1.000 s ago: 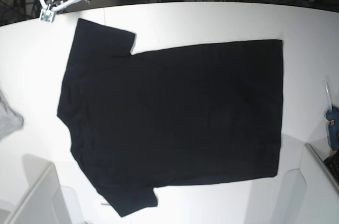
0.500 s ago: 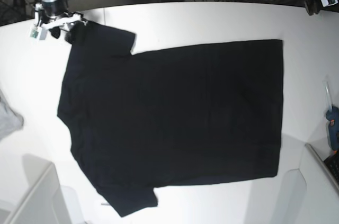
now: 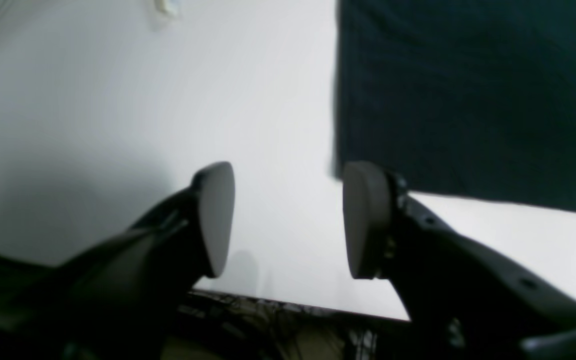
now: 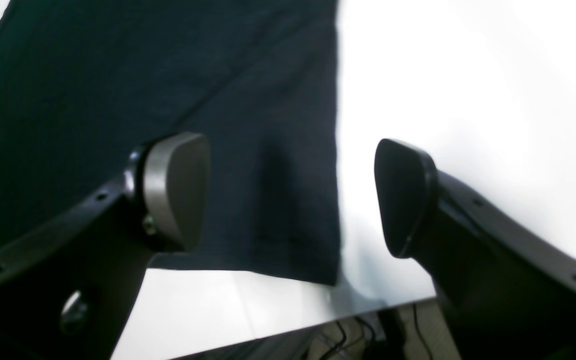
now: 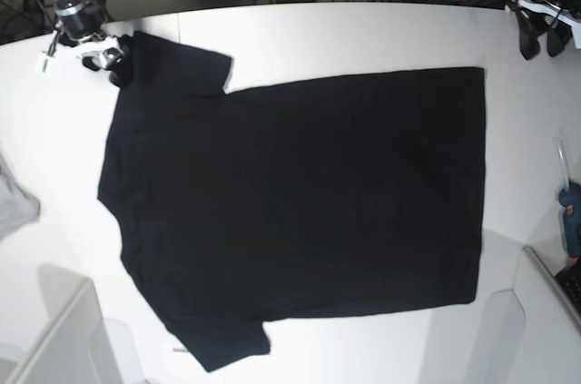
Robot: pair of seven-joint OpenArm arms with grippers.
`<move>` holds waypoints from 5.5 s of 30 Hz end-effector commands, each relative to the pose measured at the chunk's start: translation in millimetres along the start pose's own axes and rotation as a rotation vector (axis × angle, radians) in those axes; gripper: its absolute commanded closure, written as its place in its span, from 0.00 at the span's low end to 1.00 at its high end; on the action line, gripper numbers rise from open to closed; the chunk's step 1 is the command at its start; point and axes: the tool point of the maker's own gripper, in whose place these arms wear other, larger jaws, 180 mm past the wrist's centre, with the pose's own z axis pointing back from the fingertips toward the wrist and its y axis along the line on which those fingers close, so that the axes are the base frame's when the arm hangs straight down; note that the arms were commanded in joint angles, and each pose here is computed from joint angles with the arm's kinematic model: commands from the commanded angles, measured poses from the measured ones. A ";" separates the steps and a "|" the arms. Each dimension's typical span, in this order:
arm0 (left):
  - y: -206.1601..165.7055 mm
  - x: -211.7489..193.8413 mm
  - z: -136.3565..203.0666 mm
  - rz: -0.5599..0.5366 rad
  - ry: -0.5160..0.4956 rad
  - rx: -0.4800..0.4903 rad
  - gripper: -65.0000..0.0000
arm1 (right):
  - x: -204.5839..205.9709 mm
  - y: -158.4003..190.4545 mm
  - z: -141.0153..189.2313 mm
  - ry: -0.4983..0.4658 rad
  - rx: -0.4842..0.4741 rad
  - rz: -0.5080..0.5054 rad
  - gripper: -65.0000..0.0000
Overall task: Fold the T-shirt properly
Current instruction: 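Move both grippers down to the shoulder corners of the black T-shirt, then close both grippers on the shirt's shoulder corners, then lift the shirt by its shoulders and drag it toward the robot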
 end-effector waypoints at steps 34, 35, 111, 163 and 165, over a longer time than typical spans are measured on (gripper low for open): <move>11.1 -18.5 -12.8 -0.049 0.075 0.039 0.53 | -75.9 -7.0 -33.0 0.210 0.077 -0.096 0.33; 11.5 -22.1 -15.1 -0.039 0.081 0.039 0.53 | -75.7 -9.7 -32.8 0.214 0.073 -0.093 0.38; -67.6 -82.4 -120.7 0.177 0.316 -0.202 1.00 | -67.9 -27.3 -32.3 0.218 0.044 -0.073 1.00; -68.0 -61.9 -56.9 -0.047 0.293 -0.191 1.00 | -29.3 31.9 37.2 0.056 0.137 0.201 1.00; -70.1 -56.2 -60.7 -0.046 0.275 -0.194 1.00 | -18.9 38.6 33.9 0.027 0.149 0.215 1.00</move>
